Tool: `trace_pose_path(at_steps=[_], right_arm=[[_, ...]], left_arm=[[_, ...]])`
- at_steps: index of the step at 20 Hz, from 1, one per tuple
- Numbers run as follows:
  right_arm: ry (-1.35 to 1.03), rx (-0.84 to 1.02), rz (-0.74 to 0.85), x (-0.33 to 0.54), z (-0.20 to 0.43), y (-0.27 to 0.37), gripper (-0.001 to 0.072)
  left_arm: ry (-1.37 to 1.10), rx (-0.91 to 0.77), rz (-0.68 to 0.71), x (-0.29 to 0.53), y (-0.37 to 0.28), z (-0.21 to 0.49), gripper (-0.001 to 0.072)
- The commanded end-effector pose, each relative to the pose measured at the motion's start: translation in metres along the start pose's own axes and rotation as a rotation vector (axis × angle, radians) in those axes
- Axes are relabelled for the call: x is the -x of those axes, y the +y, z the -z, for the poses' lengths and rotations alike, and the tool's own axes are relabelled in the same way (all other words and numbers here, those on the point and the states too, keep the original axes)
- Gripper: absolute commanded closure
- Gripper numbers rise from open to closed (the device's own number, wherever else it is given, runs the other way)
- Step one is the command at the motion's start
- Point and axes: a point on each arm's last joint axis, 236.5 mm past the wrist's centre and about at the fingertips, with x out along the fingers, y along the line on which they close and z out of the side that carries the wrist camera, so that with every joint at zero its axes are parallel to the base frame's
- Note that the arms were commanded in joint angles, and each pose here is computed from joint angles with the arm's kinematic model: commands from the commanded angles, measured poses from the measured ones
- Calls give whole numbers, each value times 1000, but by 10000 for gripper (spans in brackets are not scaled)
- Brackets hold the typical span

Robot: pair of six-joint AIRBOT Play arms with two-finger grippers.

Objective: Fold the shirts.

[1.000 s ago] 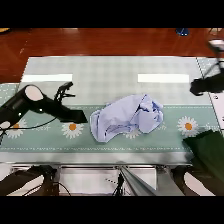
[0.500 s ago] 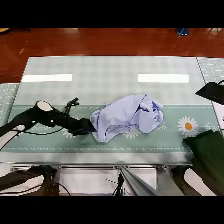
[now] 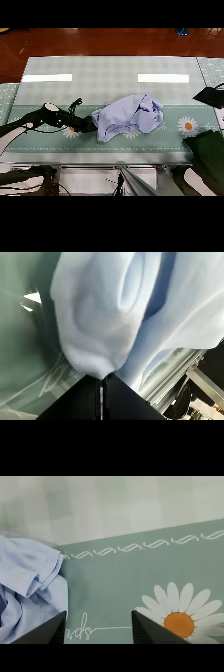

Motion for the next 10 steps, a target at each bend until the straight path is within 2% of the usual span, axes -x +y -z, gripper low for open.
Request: trace_pose_path(at_steps=[1, 4, 10], right_arm=[[116, -32, -118, -34, 45, 15, 104], [199, -92, -245, -66, 90, 34, 103], [155, -264, -320, -109, 117, 44, 108]], left_arm=[[44, -34, 48, 2, -11, 10, 686], [46, -37, 51, 2, -12, 11, 686], [70, -40, 67, 3, -16, 17, 687]])
